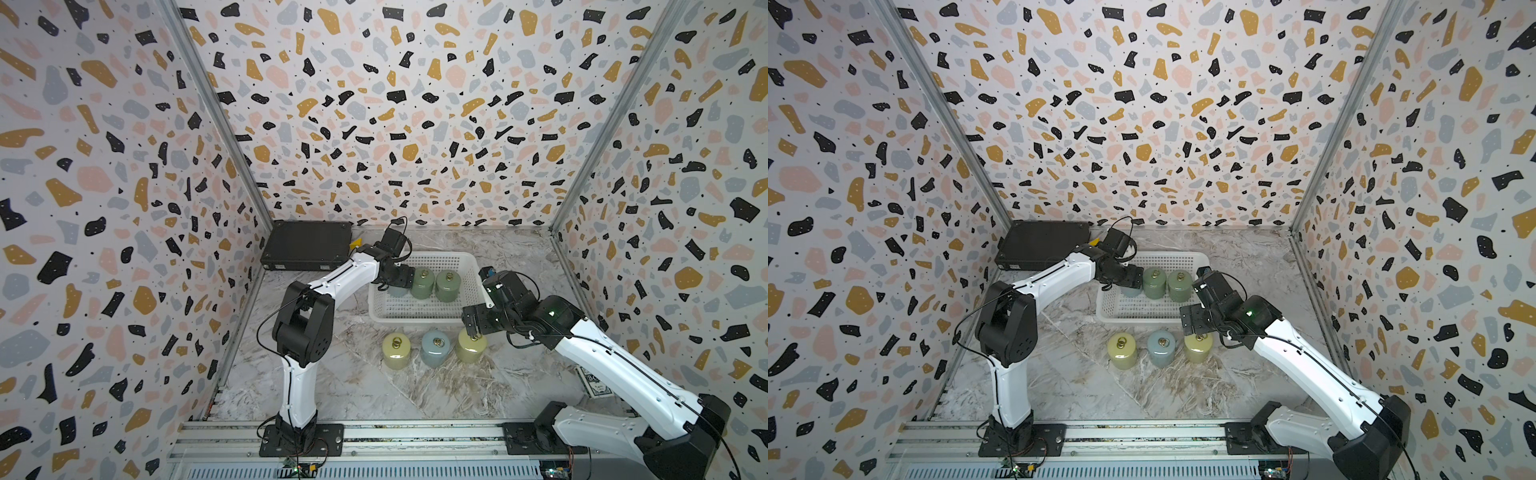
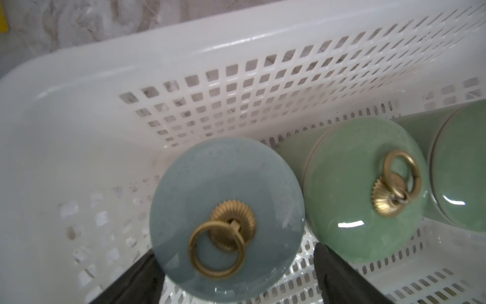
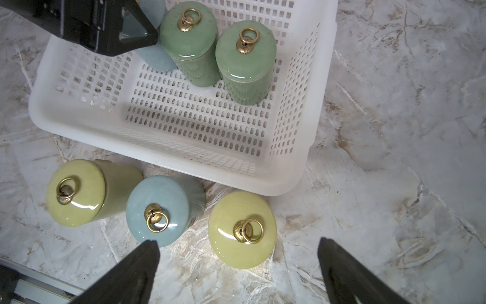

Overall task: Take the tea canister out of the basket
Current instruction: Pick up the tea canister from the basket.

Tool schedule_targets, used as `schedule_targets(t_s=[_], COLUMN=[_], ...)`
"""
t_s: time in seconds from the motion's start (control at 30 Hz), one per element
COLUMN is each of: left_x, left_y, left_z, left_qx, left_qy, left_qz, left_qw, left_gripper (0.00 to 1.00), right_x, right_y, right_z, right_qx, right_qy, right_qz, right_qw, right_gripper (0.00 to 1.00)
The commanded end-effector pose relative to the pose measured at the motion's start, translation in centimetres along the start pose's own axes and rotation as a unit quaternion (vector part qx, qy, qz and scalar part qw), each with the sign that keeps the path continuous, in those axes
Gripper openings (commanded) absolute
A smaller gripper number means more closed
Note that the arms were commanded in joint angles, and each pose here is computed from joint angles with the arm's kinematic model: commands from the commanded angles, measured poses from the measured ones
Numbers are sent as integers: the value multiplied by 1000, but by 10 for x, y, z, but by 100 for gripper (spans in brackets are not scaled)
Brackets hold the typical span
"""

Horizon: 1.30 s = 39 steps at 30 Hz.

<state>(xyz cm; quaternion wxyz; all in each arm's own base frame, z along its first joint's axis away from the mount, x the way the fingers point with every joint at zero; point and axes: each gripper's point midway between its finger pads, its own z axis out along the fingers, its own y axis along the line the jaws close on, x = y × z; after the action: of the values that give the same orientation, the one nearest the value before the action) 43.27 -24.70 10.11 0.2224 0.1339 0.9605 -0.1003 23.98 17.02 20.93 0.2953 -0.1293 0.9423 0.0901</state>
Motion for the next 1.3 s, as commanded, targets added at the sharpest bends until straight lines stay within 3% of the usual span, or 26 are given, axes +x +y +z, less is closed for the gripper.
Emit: schedule_targets(t_s=[0.0,0.37,0.93,1.27], left_x=[-11,-14,7,1], left_y=[3,8,15,12], left_z=[2,27,52,49], left_qx=[-4,-14,-27,-21], left_qy=[-7,10,50,45], left_qz=[13,17,17,16], left_qw=[1000,1000,998,999], left_gripper=[92,92,94,85], right_x=[-11,-11,-11,-7], right_y=[-1,0,2,-3], right_z=[-16,-13,-10,-14], right_qx=[-1,0,0,3], right_qy=[-19,-14,-10,-14], right_qz=[7,6,8,14], right_qw=[1000,1000,1000,1000], right_gripper=[99,99,99,99])
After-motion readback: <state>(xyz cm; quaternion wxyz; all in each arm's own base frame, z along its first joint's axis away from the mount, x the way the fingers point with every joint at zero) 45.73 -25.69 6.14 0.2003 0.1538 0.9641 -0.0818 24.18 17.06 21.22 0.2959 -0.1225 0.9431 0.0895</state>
